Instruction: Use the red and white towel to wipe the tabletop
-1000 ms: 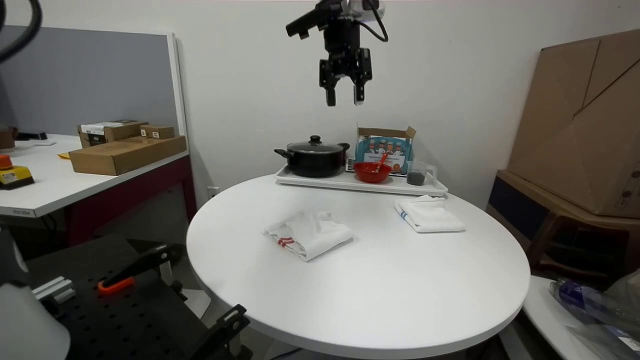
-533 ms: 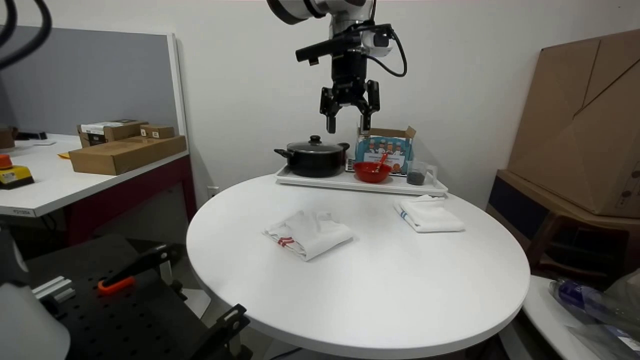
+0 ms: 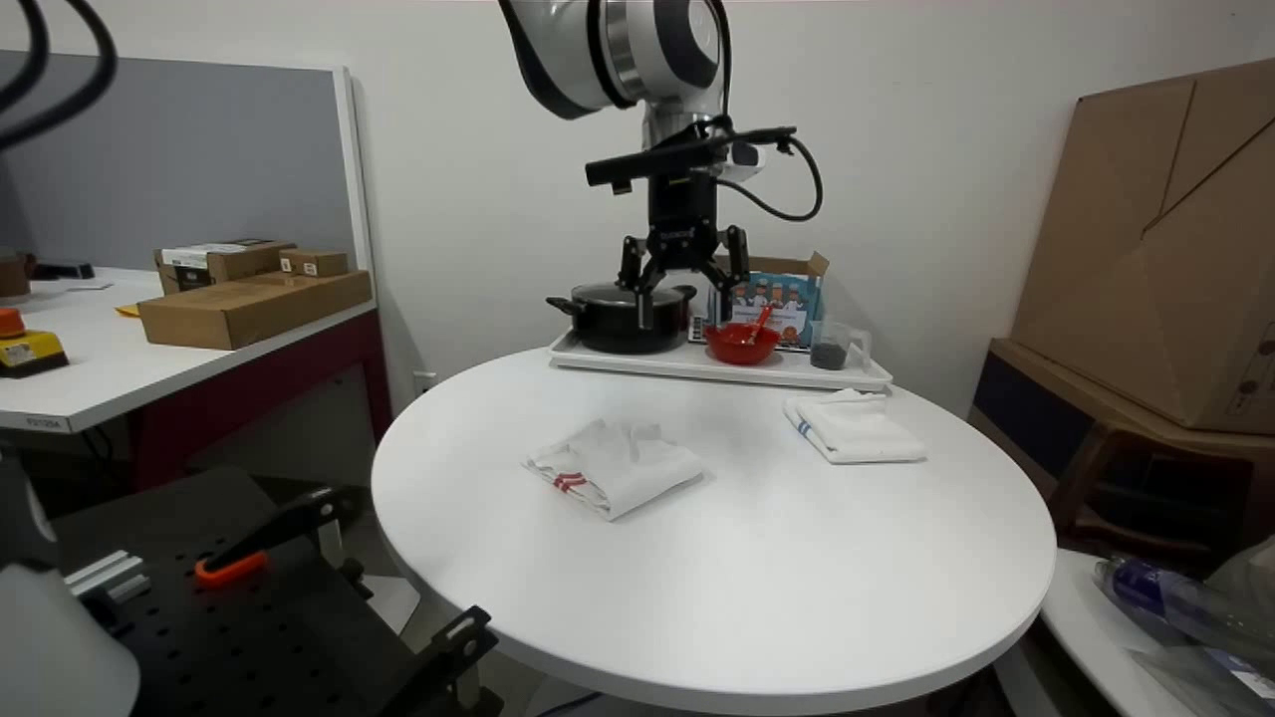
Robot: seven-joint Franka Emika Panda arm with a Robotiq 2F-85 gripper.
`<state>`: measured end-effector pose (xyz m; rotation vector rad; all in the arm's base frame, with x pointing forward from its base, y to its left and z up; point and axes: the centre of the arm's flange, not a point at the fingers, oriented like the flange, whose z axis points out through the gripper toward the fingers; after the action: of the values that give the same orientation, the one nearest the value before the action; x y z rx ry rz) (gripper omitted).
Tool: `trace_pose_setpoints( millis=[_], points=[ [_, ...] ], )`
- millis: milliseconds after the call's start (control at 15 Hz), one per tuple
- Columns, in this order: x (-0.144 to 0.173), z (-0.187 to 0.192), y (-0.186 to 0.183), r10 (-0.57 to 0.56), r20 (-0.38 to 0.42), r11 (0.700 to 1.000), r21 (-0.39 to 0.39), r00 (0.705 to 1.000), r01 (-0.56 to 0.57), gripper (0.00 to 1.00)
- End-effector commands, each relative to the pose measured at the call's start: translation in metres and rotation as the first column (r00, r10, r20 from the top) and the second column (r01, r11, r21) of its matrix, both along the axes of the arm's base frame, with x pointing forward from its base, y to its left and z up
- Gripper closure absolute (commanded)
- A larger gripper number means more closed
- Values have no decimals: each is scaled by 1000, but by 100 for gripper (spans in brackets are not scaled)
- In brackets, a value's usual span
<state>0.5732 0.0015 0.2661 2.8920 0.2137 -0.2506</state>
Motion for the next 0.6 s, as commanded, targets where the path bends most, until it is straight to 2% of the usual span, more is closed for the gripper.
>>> trace_pose_setpoints(
  millis=[0, 200, 533],
  points=[
    [2, -30, 9, 105, 26, 994, -32, 994, -104, 0],
    [6, -49, 21, 154, 50, 988, -29, 987, -153, 0],
    [4, -79, 32, 223, 22, 975, -4, 975, -223, 0]
  ],
)
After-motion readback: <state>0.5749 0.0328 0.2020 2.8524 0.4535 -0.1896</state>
